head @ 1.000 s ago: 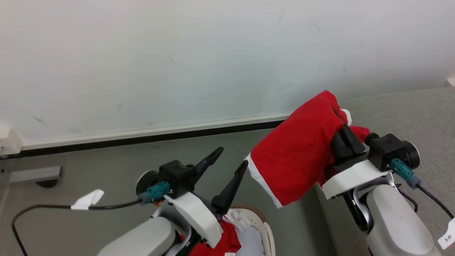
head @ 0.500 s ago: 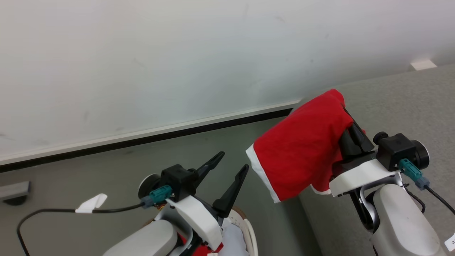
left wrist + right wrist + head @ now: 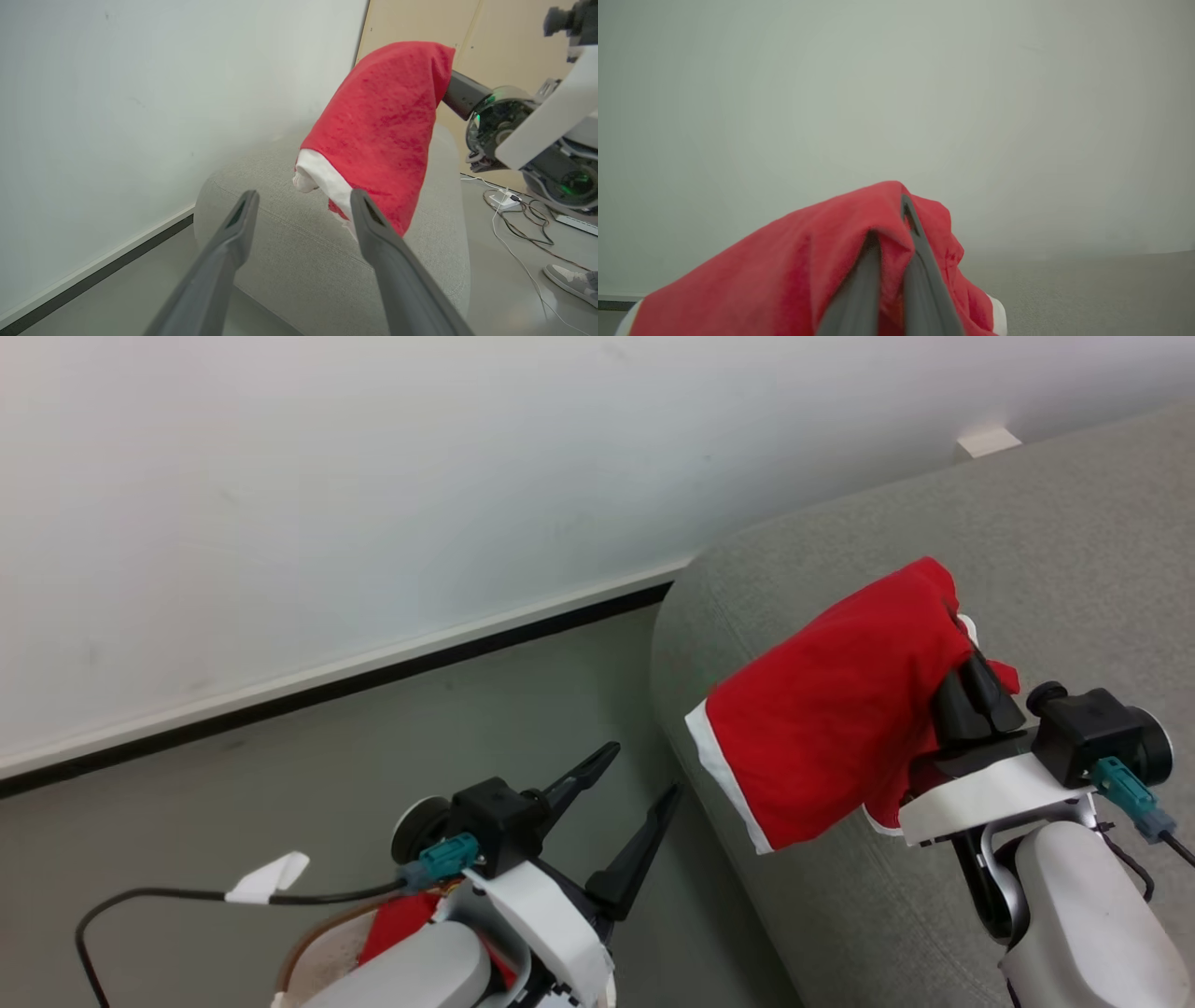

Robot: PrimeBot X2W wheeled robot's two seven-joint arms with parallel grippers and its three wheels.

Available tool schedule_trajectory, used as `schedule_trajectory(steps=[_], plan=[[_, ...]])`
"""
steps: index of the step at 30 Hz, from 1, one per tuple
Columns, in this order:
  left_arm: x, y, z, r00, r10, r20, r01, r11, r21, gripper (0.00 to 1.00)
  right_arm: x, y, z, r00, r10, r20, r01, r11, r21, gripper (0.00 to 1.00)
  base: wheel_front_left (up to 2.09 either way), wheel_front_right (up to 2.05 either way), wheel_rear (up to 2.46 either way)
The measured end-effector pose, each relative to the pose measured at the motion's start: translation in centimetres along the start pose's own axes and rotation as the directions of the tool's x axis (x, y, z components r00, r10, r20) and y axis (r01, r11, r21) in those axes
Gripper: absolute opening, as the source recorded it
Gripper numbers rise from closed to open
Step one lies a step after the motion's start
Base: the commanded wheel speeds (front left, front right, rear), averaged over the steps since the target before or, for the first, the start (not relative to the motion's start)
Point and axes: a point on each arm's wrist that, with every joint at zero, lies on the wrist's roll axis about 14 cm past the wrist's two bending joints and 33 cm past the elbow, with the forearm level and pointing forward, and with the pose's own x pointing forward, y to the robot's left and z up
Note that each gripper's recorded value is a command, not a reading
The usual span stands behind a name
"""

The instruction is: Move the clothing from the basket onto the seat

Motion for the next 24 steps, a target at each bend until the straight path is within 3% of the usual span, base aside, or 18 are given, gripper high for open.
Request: schedule_trajectory(steps=[11,24], plan=[[1.9,0.7,-1.8,0.996,-0.085,-0.009,0.085,0.996,0.015,1.00,1.6,-3.2,-2.3,0.996,-0.073,-0.042,0.072,0.997,-0.038,0.00,0.00,0.00,0.00],[3.6,7.7,-5.3,0.996,-0.093,-0.002,0.093,0.995,0.021,1.00,14.9,-9.9,-4.3,0.986,-0.156,-0.059,0.138,0.963,-0.232,0.00,0.00,0.00,0.00]])
